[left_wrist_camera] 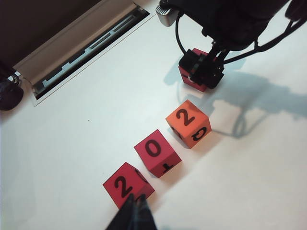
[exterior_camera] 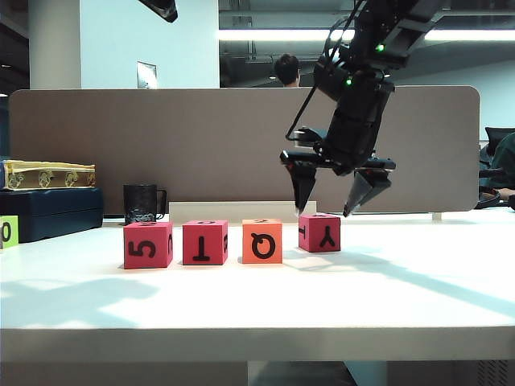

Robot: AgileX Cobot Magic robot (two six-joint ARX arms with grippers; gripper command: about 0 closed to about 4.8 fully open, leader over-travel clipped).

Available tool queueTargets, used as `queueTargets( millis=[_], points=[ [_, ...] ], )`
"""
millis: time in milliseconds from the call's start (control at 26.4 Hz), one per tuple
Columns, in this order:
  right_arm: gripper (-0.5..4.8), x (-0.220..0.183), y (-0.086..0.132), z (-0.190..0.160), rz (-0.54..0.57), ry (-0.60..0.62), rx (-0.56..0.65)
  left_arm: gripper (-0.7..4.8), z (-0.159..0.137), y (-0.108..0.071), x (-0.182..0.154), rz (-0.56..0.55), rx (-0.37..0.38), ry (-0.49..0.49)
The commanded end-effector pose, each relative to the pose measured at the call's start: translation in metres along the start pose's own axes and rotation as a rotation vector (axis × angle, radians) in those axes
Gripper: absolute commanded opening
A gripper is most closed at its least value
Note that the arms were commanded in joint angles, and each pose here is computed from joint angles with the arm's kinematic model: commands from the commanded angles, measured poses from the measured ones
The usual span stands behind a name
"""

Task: Select the appropriate blocks from the scattered letter blocks on the table and arrange them in a row to spell out "2024".

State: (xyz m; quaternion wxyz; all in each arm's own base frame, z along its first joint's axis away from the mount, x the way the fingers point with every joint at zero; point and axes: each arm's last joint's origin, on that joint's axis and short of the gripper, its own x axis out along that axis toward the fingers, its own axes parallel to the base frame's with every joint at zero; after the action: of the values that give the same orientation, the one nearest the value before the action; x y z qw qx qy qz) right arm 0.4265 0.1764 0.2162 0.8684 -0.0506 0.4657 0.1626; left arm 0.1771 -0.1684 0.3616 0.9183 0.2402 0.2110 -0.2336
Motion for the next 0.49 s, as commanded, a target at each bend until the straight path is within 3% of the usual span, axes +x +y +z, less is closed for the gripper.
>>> queueTargets(
  millis=[38, 152, 265, 341, 455, 493],
  points=[
    [4.28, 0.0066, 0.0004, 0.0000, 0.007, -0.001, 0.008, -0.06, 0.0027, 0.0009, -0.0022, 0.002, -0.007, -0.020],
    [4.23, 0.0116, 0.0001, -0.0018, 0.006, 0.009, 0.009, -0.06, 0.0026, 0.0009, -0.0022, 0.002, -0.007, -0.019],
    [3.84, 0.0119, 0.0003, -0.0011, 0.004, 0.001, 0.008, -0.06, 0.0026, 0.0009, -0.0022, 0.002, -0.007, -0.019],
    [3.50, 0.0117, 0.0001, 0.0001, 0.001, -0.011, 0.008, -0.06, 0.0026, 0.0009, -0.0022, 0.002, -0.007, -0.019],
    [2.46, 0.0117, 0.0001, 0.0008, 0.001, -0.019, 0.008, -0.06, 0.0026, 0.0009, -0.0022, 0.002, -0.007, -0.019],
    [2.38, 0.0117, 0.0001, 0.0009, 0.001, -0.020, 0.008, -0.06, 0.0026, 0.0009, -0.0022, 0.002, -0.007, -0.019]
  ],
)
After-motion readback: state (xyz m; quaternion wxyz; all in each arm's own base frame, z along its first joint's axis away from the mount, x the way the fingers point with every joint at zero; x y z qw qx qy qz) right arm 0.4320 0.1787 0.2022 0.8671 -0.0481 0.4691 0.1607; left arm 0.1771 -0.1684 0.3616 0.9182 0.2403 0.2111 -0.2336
